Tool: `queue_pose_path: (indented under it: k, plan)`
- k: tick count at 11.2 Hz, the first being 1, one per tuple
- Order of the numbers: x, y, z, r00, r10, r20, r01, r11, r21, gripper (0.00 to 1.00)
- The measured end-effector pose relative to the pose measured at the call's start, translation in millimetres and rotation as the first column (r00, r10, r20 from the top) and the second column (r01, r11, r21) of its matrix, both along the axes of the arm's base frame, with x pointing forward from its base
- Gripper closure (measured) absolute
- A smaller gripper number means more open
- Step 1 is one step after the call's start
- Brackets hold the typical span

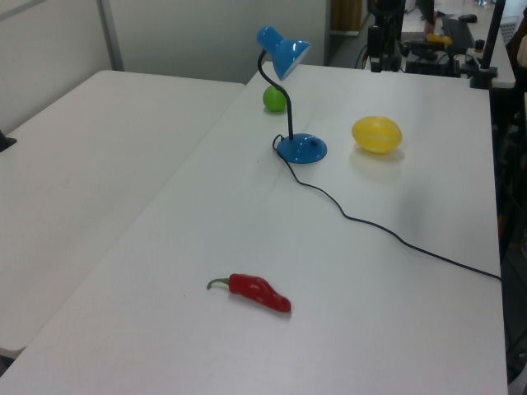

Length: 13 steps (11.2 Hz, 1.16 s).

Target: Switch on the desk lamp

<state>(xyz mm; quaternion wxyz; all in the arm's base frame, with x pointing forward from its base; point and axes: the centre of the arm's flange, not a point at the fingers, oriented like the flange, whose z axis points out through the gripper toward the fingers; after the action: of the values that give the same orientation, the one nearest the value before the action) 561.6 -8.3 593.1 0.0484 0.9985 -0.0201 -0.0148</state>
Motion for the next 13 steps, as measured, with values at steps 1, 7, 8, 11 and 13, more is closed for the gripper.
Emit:
queue_pose_path:
  k: [1,7,8,11,13]
  plan:
    - [0.0,0.0,0.0,1.0,0.0,0.0,0.0,1.0,0.0,0.0]
    - [0.0,-0.3,0.0,1.0,0.0,0.0,0.0,1.0,0.0,0.0]
    - [0.0,-0.3,0.0,1.0,0.0,0.0,0.0,1.0,0.0,0.0]
    - [0.0,-0.3,-0.1,1.0,0.0,0.0,0.0,1.0,0.0,0.11]
    - [0.0,-0.2,-0.1,1.0,0.0,0.0,0.0,1.0,0.0,0.3]
